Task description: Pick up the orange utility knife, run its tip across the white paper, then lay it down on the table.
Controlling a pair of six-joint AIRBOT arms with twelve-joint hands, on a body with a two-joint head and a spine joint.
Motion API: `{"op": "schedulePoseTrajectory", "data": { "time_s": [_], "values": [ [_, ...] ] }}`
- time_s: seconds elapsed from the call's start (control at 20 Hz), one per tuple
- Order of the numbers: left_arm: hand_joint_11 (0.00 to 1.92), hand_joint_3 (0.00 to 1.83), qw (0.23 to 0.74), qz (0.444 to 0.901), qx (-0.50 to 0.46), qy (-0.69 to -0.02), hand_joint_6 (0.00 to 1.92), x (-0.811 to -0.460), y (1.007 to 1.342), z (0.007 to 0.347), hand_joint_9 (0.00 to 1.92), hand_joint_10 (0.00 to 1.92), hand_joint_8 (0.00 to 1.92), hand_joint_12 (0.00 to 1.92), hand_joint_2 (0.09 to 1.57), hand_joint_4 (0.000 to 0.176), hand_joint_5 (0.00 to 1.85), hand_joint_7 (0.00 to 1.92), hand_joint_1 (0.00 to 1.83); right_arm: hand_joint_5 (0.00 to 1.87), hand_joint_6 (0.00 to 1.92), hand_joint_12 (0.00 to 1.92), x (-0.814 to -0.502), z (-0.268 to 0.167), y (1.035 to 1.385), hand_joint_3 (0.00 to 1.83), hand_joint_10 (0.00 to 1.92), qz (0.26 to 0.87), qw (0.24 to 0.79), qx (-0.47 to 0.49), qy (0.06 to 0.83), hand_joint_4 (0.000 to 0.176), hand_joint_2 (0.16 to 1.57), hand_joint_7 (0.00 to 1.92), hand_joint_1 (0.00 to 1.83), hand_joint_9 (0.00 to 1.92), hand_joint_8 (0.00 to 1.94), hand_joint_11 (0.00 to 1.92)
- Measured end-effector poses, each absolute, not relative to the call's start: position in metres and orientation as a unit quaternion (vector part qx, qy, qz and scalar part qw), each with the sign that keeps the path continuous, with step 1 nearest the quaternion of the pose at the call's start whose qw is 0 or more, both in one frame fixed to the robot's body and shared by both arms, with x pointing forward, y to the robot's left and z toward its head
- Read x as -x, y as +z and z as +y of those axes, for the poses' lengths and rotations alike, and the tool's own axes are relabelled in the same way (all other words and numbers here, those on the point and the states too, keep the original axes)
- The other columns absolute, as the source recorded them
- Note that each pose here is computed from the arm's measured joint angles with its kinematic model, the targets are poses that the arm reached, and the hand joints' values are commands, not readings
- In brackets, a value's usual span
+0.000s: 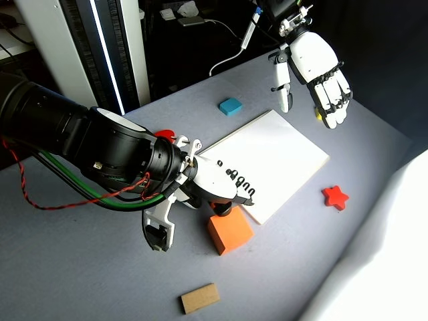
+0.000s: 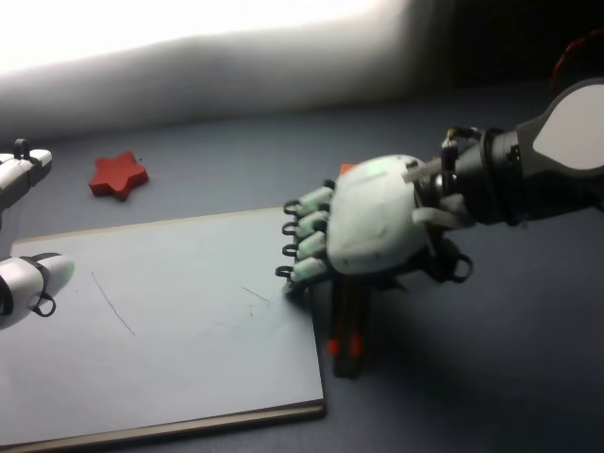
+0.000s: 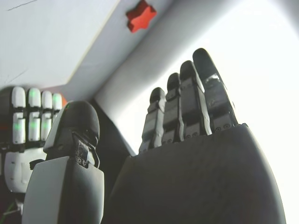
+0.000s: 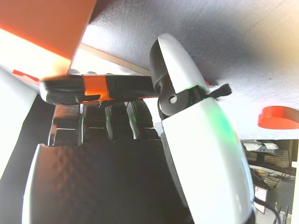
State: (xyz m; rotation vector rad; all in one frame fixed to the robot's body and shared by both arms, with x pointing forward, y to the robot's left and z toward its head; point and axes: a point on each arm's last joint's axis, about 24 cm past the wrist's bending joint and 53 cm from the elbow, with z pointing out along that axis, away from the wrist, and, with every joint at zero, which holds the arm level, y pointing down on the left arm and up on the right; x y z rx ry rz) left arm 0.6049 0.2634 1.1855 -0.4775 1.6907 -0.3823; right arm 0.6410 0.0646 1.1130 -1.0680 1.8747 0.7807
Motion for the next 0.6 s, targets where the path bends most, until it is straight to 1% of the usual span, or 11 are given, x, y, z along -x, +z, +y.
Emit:
{"op": "schedulePoseTrajectory", "data": {
  "time_s": [0.05, 0.1, 0.15, 0.2, 0.25, 0.3, 0.35, 0.4, 0.45, 0.55, 0.6],
  "values": [
    [0.00, 0.00, 0.623, 0.736, 0.206, -0.167, 0.00, -0.605, 1.186, 0.263, 0.18, 0.00, 0.00, 0.84, 1.36, 0.060, 0.06, 0.11, 0.35, 0.49, 1.77, 1.92, -0.642, 0.067, 1.115, 0.03, 1.92, 0.744, 0.415, 0.422, 0.311, 0.007, 1.43, 0.47, 0.99, 0.59, 1.93, 0.40],
    [0.00, 0.00, 0.623, 0.736, 0.207, -0.166, 0.00, -0.605, 1.186, 0.263, 0.18, 0.00, 0.00, 0.84, 1.35, 0.058, 0.06, 0.11, 0.36, 0.65, 1.73, 1.92, -0.641, 0.067, 1.114, 0.77, 1.92, 0.742, 0.414, 0.429, 0.307, 0.000, 1.01, 0.65, 1.09, 0.79, 1.94, 0.57],
    [0.00, 0.00, 0.622, 0.736, 0.210, -0.166, 0.00, -0.605, 1.185, 0.264, 0.19, 0.01, 0.00, 0.85, 1.35, 0.057, 0.06, 0.11, 0.38, 1.05, 1.88, 1.92, -0.643, 0.062, 1.107, 0.78, 1.92, 0.743, 0.414, 0.435, 0.297, 0.000, 0.92, 1.11, 1.34, 1.04, 1.94, 0.85],
    [0.00, 0.00, 0.622, 0.736, 0.210, -0.165, 0.00, -0.605, 1.185, 0.264, 0.19, 0.00, 0.00, 0.84, 1.36, 0.060, 0.05, 0.10, 0.36, 1.23, 1.91, 1.92, -0.643, 0.060, 1.104, 0.76, 1.92, 0.746, 0.410, 0.433, 0.296, 0.000, 0.92, 1.30, 1.42, 1.27, 1.94, 1.10],
    [0.00, 0.00, 0.622, 0.737, 0.209, -0.165, 0.00, -0.605, 1.185, 0.264, 0.20, 0.01, 0.01, 0.86, 1.36, 0.060, 0.05, 0.12, 0.33, 1.36, 1.92, 1.92, -0.642, 0.058, 1.103, 0.96, 1.92, 0.747, 0.406, 0.435, 0.296, 0.083, 0.82, 1.53, 1.53, 1.57, 1.94, 1.45],
    [0.00, 0.00, 0.623, 0.736, 0.208, -0.165, 0.01, -0.605, 1.185, 0.264, 0.22, 0.01, 0.01, 0.92, 1.35, 0.056, 0.07, 0.13, 0.36, 1.50, 1.92, 1.92, -0.643, 0.059, 1.105, 1.12, 1.92, 0.746, 0.409, 0.434, 0.297, 0.157, 0.75, 1.74, 1.59, 1.81, 1.94, 1.76],
    [0.00, 0.00, 0.623, 0.736, 0.205, -0.166, 0.01, -0.605, 1.186, 0.263, 0.22, 0.01, 0.00, 0.91, 1.35, 0.056, 0.07, 0.13, 0.38, 1.57, 1.92, 1.92, -0.644, 0.059, 1.107, 1.05, 1.92, 0.745, 0.413, 0.433, 0.296, 0.172, 0.76, 1.78, 1.57, 1.86, 1.94, 1.89],
    [0.00, 0.00, 0.623, 0.737, 0.205, -0.166, 0.00, -0.605, 1.185, 0.263, 0.21, 0.00, 0.00, 0.88, 1.35, 0.057, 0.06, 0.11, 0.36, 1.59, 1.92, 1.92, -0.645, 0.059, 1.107, 0.91, 1.92, 0.745, 0.413, 0.433, 0.295, 0.175, 0.82, 1.79, 1.54, 1.87, 1.94, 1.91],
    [0.00, 0.00, 0.622, 0.735, 0.213, -0.165, 0.00, -0.606, 1.185, 0.266, 0.20, 0.00, 0.00, 0.85, 1.36, 0.056, 0.05, 0.11, 0.34, 1.56, 1.92, 1.92, -0.645, 0.059, 1.109, 0.81, 1.92, 0.744, 0.414, 0.432, 0.296, 0.176, 0.87, 1.76, 1.52, 1.85, 1.94, 1.90],
    [0.00, 0.00, 0.624, 0.734, 0.214, -0.163, 0.00, -0.608, 1.187, 0.268, 0.20, 0.00, 0.00, 0.85, 1.36, 0.056, 0.05, 0.11, 0.34, 1.56, 1.92, 1.92, -0.645, 0.061, 1.114, 0.81, 1.92, 0.742, 0.417, 0.432, 0.299, 0.176, 0.87, 1.76, 1.52, 1.85, 1.94, 1.90],
    [0.00, 0.00, 0.625, 0.733, 0.214, -0.162, 0.00, -0.608, 1.187, 0.269, 0.20, 0.00, 0.01, 0.85, 1.35, 0.055, 0.06, 0.12, 0.35, 1.55, 1.92, 1.92, -0.645, 0.062, 1.117, 0.72, 1.92, 0.740, 0.418, 0.432, 0.300, 0.176, 0.91, 1.74, 1.55, 1.83, 1.94, 1.88]
  ]
}}
